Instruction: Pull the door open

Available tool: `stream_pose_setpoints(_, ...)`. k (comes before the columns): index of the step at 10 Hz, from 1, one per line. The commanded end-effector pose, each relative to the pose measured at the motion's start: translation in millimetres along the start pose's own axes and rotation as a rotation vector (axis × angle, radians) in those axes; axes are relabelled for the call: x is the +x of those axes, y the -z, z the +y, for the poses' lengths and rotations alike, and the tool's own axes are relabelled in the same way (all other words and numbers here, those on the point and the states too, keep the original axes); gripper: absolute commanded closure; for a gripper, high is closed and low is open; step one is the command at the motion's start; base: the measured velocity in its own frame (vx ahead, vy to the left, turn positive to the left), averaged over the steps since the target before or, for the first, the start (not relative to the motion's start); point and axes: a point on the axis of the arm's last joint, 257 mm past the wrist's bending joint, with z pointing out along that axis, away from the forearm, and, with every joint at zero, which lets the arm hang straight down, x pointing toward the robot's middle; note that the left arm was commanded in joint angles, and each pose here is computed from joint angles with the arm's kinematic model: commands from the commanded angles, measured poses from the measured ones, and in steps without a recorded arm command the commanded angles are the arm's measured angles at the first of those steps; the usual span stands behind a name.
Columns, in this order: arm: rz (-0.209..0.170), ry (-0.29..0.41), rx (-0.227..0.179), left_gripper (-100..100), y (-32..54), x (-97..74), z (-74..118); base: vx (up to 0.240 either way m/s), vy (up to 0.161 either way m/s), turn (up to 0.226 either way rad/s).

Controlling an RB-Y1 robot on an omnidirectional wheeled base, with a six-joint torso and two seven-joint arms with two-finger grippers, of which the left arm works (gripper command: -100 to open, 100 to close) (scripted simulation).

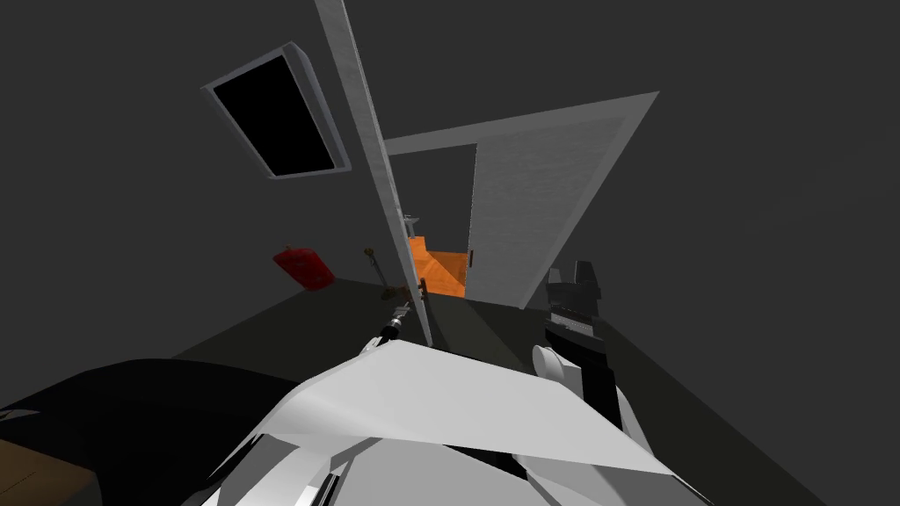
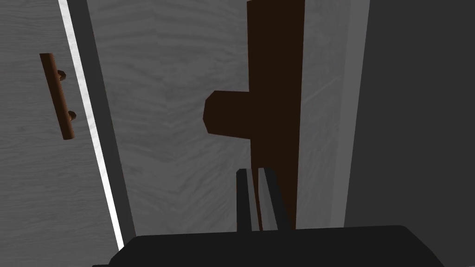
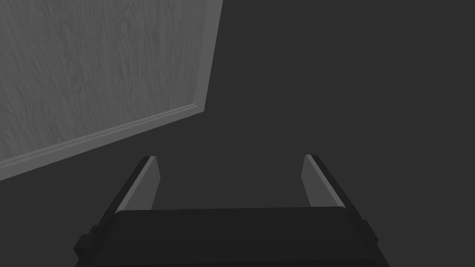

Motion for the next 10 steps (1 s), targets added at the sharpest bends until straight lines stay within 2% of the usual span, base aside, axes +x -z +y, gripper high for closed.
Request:
stream_pose_setpoints(1, -0.025, -0.017, 0.028, -100, -10.8, -13.3, -4.1, -0.092, 0.164, -0.096)
stream_pose_setpoints(2, -0.030, -0.020, 0.042, -100, -12.1, -15.1, -9.0, -0.092, 0.142, -0.089)
stream_pose_setpoints(4, -0.050, -0.032, 0.102, -100, -16.6, -22.2, -29.4, -0.097, 0.169, -0.108)
stream_pose_setpoints(5, -0.050, -0.032, 0.102, -100, -16.6, -22.2, -29.4, -0.091, 0.100, -0.051)
stream_pose_setpoints(8, -0.077, -0.048, 0.185, -100, -20.7, -31.2, -57.4, -0.063, 0.118, -0.073)
stream_pose_setpoints(9, -0.077, -0.048, 0.185, -100, -20.7, -31.2, -57.4, -0.074, 0.116, -0.061)
stream_pose_setpoints(10, -0.087, -0.054, 0.219, -100, -21.7, -34.6, -69.0, -0.076, 0.110, -0.071)
